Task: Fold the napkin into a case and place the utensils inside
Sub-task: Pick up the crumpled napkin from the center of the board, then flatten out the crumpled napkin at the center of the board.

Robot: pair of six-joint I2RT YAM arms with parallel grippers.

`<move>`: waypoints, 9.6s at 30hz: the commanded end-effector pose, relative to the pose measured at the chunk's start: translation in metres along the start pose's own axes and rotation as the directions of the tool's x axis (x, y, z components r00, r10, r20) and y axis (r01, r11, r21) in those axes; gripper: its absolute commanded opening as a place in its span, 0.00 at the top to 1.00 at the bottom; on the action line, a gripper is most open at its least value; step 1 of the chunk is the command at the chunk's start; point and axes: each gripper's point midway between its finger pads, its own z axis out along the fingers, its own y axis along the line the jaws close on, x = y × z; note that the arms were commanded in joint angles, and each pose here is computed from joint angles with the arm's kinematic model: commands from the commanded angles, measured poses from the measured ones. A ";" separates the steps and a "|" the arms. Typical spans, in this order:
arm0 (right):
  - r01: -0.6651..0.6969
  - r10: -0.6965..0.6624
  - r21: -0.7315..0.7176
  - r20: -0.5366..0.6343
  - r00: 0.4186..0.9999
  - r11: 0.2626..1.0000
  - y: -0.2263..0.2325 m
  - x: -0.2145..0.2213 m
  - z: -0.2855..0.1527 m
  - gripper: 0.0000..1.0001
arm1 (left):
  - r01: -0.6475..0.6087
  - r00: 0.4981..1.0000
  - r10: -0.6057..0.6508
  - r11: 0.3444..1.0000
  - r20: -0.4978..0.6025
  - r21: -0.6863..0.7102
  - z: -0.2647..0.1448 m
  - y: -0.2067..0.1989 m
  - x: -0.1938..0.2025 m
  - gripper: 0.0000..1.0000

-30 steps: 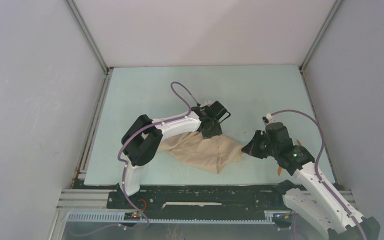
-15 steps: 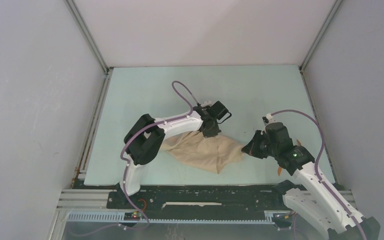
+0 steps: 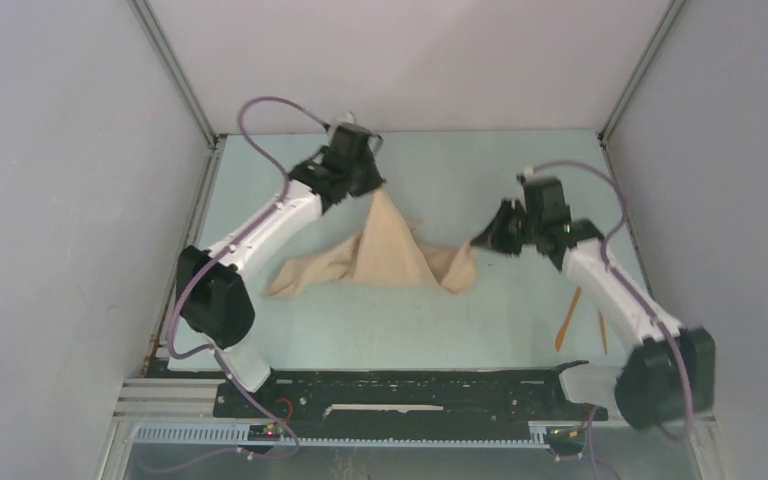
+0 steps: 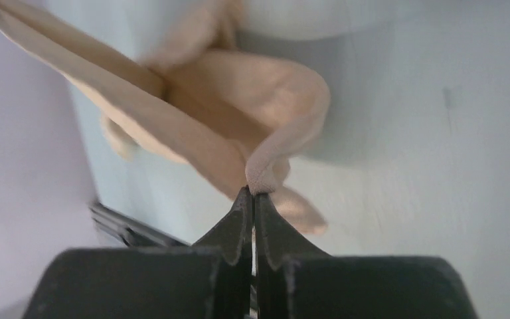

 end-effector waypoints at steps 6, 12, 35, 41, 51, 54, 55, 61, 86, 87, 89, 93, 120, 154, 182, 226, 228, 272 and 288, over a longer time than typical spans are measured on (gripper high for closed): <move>0.255 -0.115 -0.312 0.405 0.907 0.915 0.192 -0.230 -0.112 1.00 | -0.186 0.749 0.000 0.960 0.663 0.209 -0.203 -0.046 -0.283 1.00; 0.284 -0.089 -0.367 0.468 0.880 0.886 0.213 -0.221 -0.166 1.00 | -0.197 0.617 -0.018 0.965 0.787 0.176 -0.305 -0.033 -0.294 1.00; 0.023 -0.029 -0.034 -0.176 0.984 0.999 -0.023 0.114 0.010 1.00 | 0.556 0.813 -0.450 0.790 0.370 -0.260 -0.102 0.280 0.086 1.00; -0.076 0.090 0.112 -0.133 0.987 0.991 -0.050 0.137 0.003 1.00 | 0.660 0.734 -0.522 0.698 0.435 -0.277 -0.123 0.300 0.109 1.00; 0.031 -0.023 0.036 -0.188 0.982 0.999 -0.033 0.154 0.008 0.52 | 0.704 0.640 -0.459 0.671 0.616 -0.231 -0.180 0.313 0.080 0.43; 0.003 -0.002 0.006 -0.097 0.995 1.000 -0.035 0.100 0.011 0.30 | 0.629 0.689 -0.373 0.734 0.622 -0.257 -0.193 0.304 0.057 0.19; -0.011 0.010 -0.020 -0.055 0.998 1.000 -0.034 0.079 0.011 0.25 | 0.587 0.713 -0.337 0.766 0.615 -0.261 -0.196 0.297 0.046 0.18; -0.055 0.066 -0.139 0.077 0.995 0.989 -0.029 -0.029 0.029 0.14 | 0.101 0.879 -0.122 0.992 0.460 0.069 -0.151 0.174 -0.009 0.01; -0.230 0.237 -0.164 0.023 0.971 0.959 -0.067 -0.099 0.077 0.24 | -0.708 0.694 0.719 0.672 -0.036 -0.217 0.147 -0.048 0.037 0.20; -0.236 0.243 -0.163 0.022 0.970 0.958 -0.069 -0.098 0.078 0.24 | -0.711 0.689 0.723 0.665 -0.042 -0.228 0.150 -0.045 0.037 0.23; -0.246 0.252 -0.164 0.021 0.967 0.955 -0.073 -0.097 0.078 0.25 | -0.720 0.682 0.729 0.655 -0.056 -0.228 0.154 -0.042 0.042 0.26; -0.251 0.257 -0.167 0.017 0.966 0.954 -0.074 -0.097 0.080 0.25 | -0.729 0.676 0.731 0.641 -0.097 -0.240 0.164 -0.032 0.053 0.28; -0.237 0.244 -0.152 0.032 0.969 0.960 -0.069 -0.095 0.080 0.26 | -0.667 0.742 0.636 0.732 -0.212 -0.139 0.185 -0.008 0.054 0.70; -0.218 0.198 -0.177 -0.121 0.973 0.960 -0.054 -0.083 0.141 0.12 | -0.242 0.945 0.319 0.831 0.073 -0.501 0.012 0.148 -0.165 0.23; -0.258 0.148 -0.729 -0.212 0.966 0.634 0.089 -0.110 0.125 0.38 | 0.065 0.974 -0.058 0.998 -0.221 0.027 0.017 0.142 0.135 0.26; -0.358 0.378 -0.536 -0.076 0.923 0.765 0.039 -0.199 0.213 0.22 | 0.059 0.970 -0.038 0.995 -0.240 0.080 0.012 0.132 0.140 0.28; -0.350 0.394 -0.557 -0.044 0.918 0.753 0.037 -0.217 0.210 0.23 | 0.056 0.971 -0.036 0.995 -0.237 0.079 0.009 0.133 0.140 0.28; 0.155 -0.162 0.478 -0.028 0.986 0.864 -0.080 -0.202 0.249 0.45 | -0.070 0.998 0.066 0.944 0.023 0.321 -0.123 0.082 0.057 0.25; 0.050 -0.107 0.460 0.097 0.990 0.887 -0.087 -0.253 0.232 0.98 | -0.092 0.995 0.080 0.969 0.059 0.229 -0.144 0.107 0.045 0.25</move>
